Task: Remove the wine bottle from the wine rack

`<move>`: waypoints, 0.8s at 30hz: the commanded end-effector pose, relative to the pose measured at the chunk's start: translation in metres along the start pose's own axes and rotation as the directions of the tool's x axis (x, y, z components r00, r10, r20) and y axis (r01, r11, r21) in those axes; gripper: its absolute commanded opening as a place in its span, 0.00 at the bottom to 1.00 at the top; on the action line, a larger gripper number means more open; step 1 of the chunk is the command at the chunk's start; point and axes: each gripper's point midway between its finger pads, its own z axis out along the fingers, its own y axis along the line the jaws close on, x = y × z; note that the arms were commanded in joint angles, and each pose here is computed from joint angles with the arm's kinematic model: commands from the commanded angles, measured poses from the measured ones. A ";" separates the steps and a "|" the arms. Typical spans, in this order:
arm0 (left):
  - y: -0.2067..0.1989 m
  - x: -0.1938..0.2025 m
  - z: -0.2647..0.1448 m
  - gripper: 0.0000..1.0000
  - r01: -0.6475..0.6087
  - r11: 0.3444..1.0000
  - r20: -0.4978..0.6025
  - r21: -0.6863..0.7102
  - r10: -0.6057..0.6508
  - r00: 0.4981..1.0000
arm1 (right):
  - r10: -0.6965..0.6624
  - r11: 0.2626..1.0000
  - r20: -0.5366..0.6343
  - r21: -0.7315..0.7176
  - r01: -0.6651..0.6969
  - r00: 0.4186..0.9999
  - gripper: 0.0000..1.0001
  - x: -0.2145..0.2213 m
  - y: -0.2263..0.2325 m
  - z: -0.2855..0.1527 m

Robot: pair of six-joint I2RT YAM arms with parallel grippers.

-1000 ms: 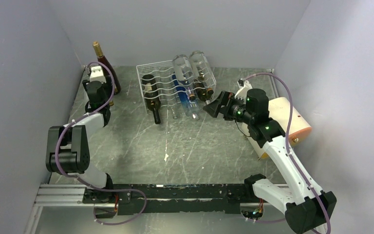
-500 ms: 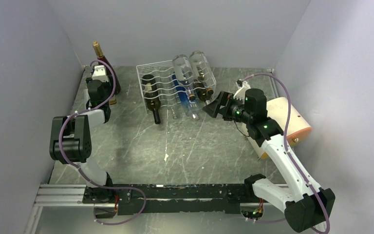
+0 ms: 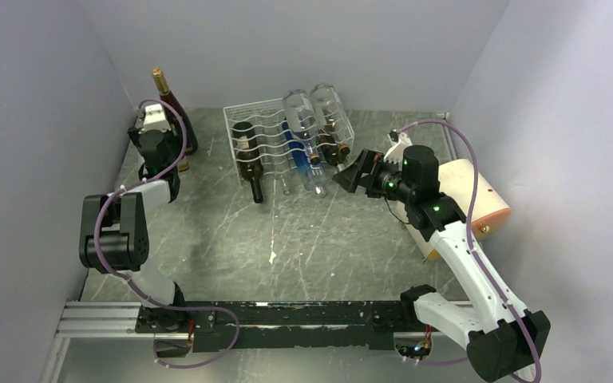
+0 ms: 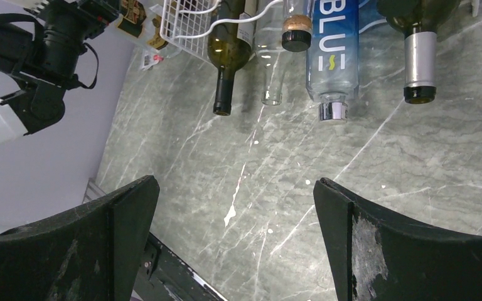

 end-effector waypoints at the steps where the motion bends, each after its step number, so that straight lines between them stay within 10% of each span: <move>1: 0.009 -0.056 -0.007 0.99 0.075 0.997 0.134 -0.037 -0.069 0.989 | -0.007 1.000 0.022 -0.002 0.007 1.000 1.00 -0.004 0.002 -0.007; 13: 0.020 -0.097 -0.072 0.99 0.355 0.916 0.040 -0.188 -0.354 0.935 | -0.080 0.993 0.031 0.086 0.077 0.996 1.00 -0.015 -0.011 -0.010; 24: -0.027 -0.199 -0.146 0.99 0.267 0.937 0.143 0.224 -0.302 0.942 | -0.086 0.993 -0.023 0.084 0.087 0.996 1.00 -0.012 -0.020 0.017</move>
